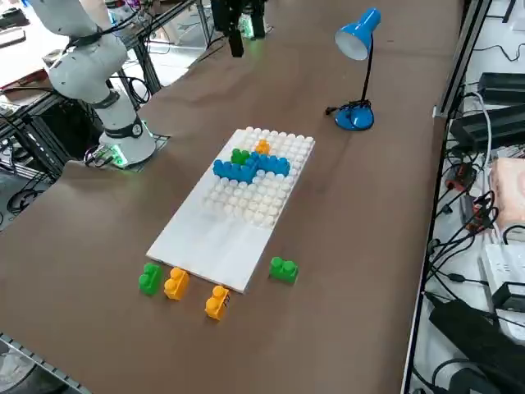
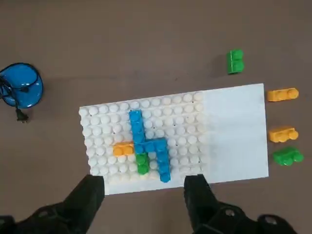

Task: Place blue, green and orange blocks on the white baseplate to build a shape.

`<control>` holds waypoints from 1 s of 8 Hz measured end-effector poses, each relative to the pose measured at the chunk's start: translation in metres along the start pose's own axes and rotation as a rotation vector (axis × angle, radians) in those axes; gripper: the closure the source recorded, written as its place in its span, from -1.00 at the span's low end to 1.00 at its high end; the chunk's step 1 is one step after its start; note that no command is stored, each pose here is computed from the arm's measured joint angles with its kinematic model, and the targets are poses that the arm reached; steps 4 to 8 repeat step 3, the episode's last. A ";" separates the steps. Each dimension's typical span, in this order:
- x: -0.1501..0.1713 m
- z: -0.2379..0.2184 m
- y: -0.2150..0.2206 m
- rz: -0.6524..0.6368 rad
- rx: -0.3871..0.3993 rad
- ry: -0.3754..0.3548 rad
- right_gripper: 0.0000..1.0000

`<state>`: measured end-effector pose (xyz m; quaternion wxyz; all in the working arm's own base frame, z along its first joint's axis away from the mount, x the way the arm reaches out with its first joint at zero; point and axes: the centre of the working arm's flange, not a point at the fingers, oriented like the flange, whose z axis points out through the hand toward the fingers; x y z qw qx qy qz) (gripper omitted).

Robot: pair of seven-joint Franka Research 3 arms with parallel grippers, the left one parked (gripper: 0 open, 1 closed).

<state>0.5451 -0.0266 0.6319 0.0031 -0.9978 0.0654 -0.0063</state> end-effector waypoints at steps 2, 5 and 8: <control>0.012 0.000 0.001 0.004 -0.016 -0.018 -1.00; 0.017 0.005 0.000 0.004 -0.019 -0.026 -1.00; 0.017 0.005 0.000 0.004 -0.019 -0.026 -1.00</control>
